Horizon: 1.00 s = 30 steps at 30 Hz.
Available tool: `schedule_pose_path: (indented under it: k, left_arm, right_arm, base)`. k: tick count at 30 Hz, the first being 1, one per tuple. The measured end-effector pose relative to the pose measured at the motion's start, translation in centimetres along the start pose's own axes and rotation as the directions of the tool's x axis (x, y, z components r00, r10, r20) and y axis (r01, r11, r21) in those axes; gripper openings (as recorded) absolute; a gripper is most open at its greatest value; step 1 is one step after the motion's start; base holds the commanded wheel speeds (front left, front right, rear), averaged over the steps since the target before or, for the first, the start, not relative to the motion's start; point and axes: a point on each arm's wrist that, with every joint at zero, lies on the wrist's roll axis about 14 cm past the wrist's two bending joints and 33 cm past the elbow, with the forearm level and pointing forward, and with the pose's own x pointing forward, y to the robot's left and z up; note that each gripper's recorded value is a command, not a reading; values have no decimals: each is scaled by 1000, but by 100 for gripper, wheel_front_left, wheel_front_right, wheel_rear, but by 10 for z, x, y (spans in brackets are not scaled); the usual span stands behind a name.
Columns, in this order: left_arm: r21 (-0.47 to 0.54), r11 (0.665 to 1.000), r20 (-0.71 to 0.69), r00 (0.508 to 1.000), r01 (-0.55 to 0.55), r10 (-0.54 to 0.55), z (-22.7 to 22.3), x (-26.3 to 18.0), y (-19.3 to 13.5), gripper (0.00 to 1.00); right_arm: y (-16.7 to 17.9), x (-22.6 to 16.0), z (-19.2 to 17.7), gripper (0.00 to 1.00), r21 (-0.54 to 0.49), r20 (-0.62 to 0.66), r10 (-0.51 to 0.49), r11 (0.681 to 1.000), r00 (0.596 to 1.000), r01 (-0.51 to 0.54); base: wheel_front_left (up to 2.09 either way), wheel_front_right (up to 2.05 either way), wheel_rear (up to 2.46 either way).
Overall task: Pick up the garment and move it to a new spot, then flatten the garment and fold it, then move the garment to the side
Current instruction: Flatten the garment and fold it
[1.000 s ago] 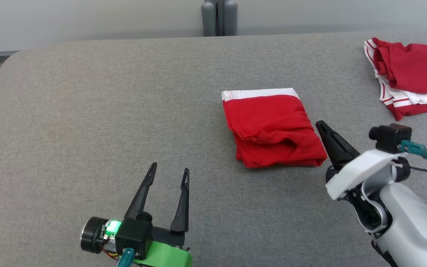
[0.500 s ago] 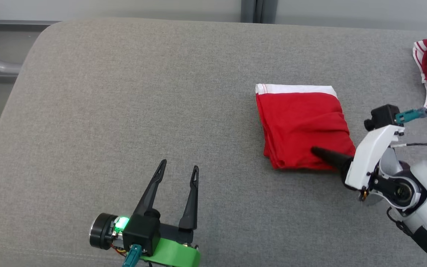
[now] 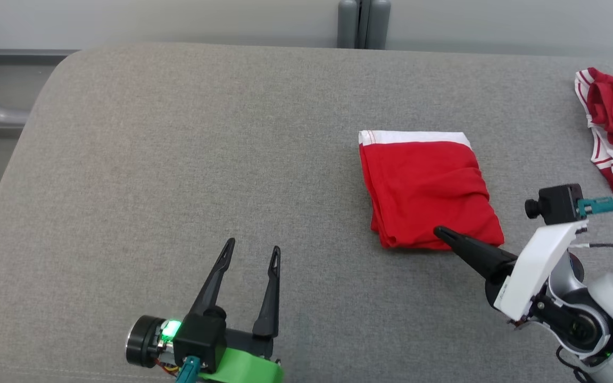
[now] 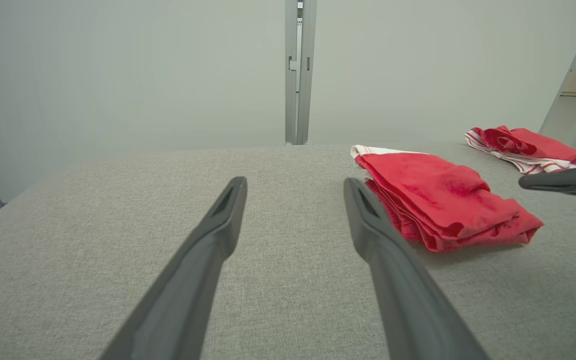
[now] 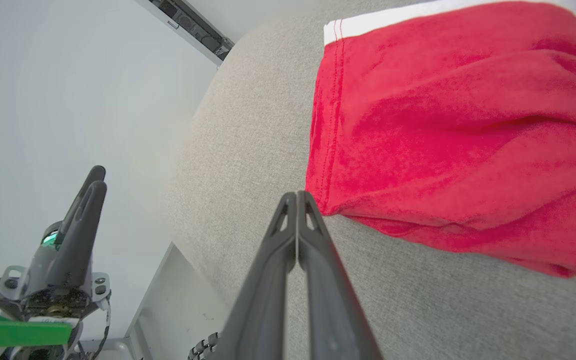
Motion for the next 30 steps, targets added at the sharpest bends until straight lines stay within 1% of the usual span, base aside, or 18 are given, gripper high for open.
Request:
schedule_pose_path:
  k: [2,6,7,10,12,15,16,18,19,20,21,23,25,26,27,28,30]
  left_arm:
    - [0,1000,-1,1000,-10,10,0,-4,2,100]
    - [-1,1000,8,1000,-23,23,3,-11,5,100]
    - [-1,1000,5,1000,-29,29,2,-13,7,100]
    - [-9,999,2,1000,-31,31,1,-17,7,100]
    - [-20,999,5,1000,-28,28,2,-19,6,100]
    - [-33,999,3,1000,-18,18,2,-22,4,100]
    - [-35,999,8,1000,-15,15,3,-21,4,100]
    - [-36,999,22,1000,-2,3,7,-19,2,100]
    - [-35,999,28,1000,5,-4,9,-18,1,100]
    - [-31,999,36,999,7,-6,12,-18,2,100]
    - [-29,1000,45,999,7,-6,14,-19,2,100]
    - [-24,1000,54,999,7,-6,17,-22,2,100]
    - [-8,1000,67,998,10,-10,21,-26,2,100]
    - [-2,1000,74,997,10,-10,23,-27,2,100]
    - [-1,1000,83,996,11,-11,26,-28,2,100]
    - [0,1000,88,996,12,-12,28,-30,2,100]
    - [3,1000,91,996,10,-10,29,-34,3,100]
  right_arm:
    - [1,-6,1,100,-34,67,-14,999,998,17]
    - [1,-18,7,100,-105,243,-51,991,969,79]
    - [1,-22,9,100,-127,291,-57,987,955,97]
    - [-3,-35,11,100,-130,419,-90,979,903,158]
    - [-9,-44,7,100,-134,464,-123,969,877,207]
    - [-22,-59,7,100,-146,508,-179,946,843,289]
    - [-27,-66,11,100,-158,527,-199,932,826,326]
    - [-31,-85,31,100,-172,606,-224,900,763,400]
    - [-31,-90,33,100,-179,623,-231,888,747,424]
    - [-31,-96,31,100,-188,634,-240,874,735,448]
    - [-30,-100,25,100,-207,635,-248,858,732,470]
    - [-28,-106,18,100,-276,631,-249,813,735,513]
    - [-22,-117,24,100,-298,669,-246,775,701,557]
    - [-18,-120,25,100,-307,683,-242,762,690,571]
    - [-14,-124,25,100,-305,697,-243,751,675,585]
    - [-12,-127,21,100,-284,707,-252,754,660,592]
    - [-9,-129,10,100,-262,707,-270,758,653,597]
  base:
    - [0,0,0]
    - [0,0,0]
    - [0,0,0]
    - [0,0,0]
    - [0,0,0]
    - [0,0,0]
    - [0,0,0]
    - [0,0,0]
    - [0,0,0]
    - [0,0,0]
    - [0,0,0]
    - [0,0,0]
    - [0,0,0]
    - [0,0,0]
    - [0,0,0]
    - [0,0,0]
    - [0,0,0]
